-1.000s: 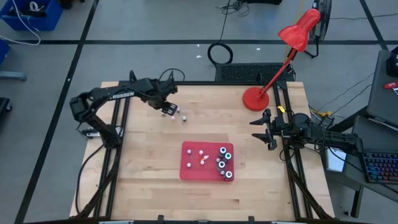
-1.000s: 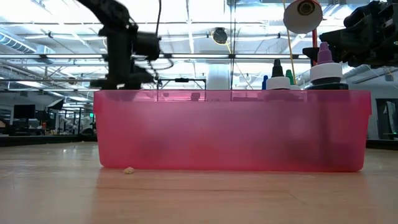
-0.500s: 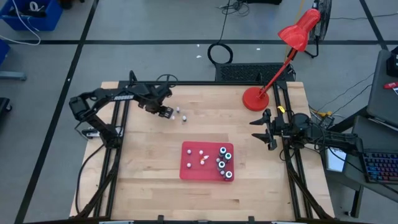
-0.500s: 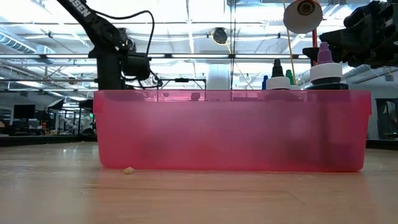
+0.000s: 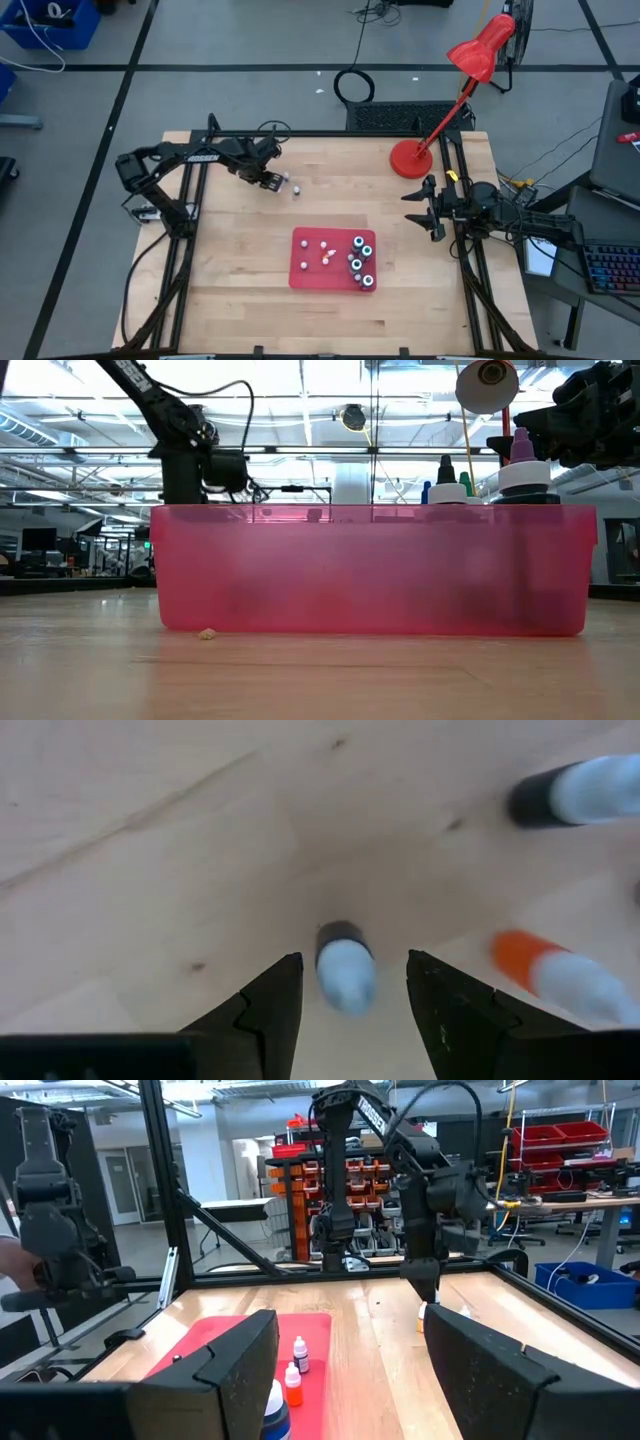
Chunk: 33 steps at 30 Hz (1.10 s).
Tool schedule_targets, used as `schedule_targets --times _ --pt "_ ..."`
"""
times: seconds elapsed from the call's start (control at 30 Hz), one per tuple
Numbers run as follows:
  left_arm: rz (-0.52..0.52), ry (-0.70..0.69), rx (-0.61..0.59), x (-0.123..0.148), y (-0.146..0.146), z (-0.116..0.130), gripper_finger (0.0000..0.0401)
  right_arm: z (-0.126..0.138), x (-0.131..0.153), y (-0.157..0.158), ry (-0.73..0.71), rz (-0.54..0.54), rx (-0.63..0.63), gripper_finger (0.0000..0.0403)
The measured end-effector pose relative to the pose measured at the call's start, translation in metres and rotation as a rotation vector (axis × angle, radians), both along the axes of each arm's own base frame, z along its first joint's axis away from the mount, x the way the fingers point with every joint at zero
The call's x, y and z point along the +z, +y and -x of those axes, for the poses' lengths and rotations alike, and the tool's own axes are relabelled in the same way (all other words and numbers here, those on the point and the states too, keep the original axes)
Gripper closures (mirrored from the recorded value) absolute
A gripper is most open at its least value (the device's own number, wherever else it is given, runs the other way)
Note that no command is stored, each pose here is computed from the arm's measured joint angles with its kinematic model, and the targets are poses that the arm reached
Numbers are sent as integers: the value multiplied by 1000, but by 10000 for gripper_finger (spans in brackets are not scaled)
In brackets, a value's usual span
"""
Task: Pick & Place food coloring
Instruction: Put the small black food coloring bottle into the bin
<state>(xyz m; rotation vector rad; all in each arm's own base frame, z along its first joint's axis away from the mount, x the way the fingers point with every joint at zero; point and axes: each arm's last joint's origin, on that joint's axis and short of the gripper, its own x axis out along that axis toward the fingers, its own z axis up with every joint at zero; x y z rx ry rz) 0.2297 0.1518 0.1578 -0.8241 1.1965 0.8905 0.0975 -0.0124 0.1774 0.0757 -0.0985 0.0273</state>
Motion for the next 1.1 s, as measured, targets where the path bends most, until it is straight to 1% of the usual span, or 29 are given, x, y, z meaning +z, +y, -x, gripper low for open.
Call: schedule_targets --times 0.13,0.23,0.37,0.53,0.83,0.93,1.1 --pt "6 21 0 -15 4 -6 219 0 0 0 0 0 0 165" --pt "-4 13 -5 -21 6 -9 219 0 0 0 -1 0 0 165" --pt "-8 15 -19 -21 7 -10 219 0 0 0 0 0 0 165" --pt "22 36 -24 -22 5 -8 219 0 0 0 0 0 0 165" --pt "32 45 -31 -22 4 -7 224 0 0 0 -1 0 0 165" --pt "36 47 -46 -22 4 -6 253 0 0 0 0 0 0 165" --pt "36 49 -57 -22 4 -6 335 0 0 0 0 0 0 165"
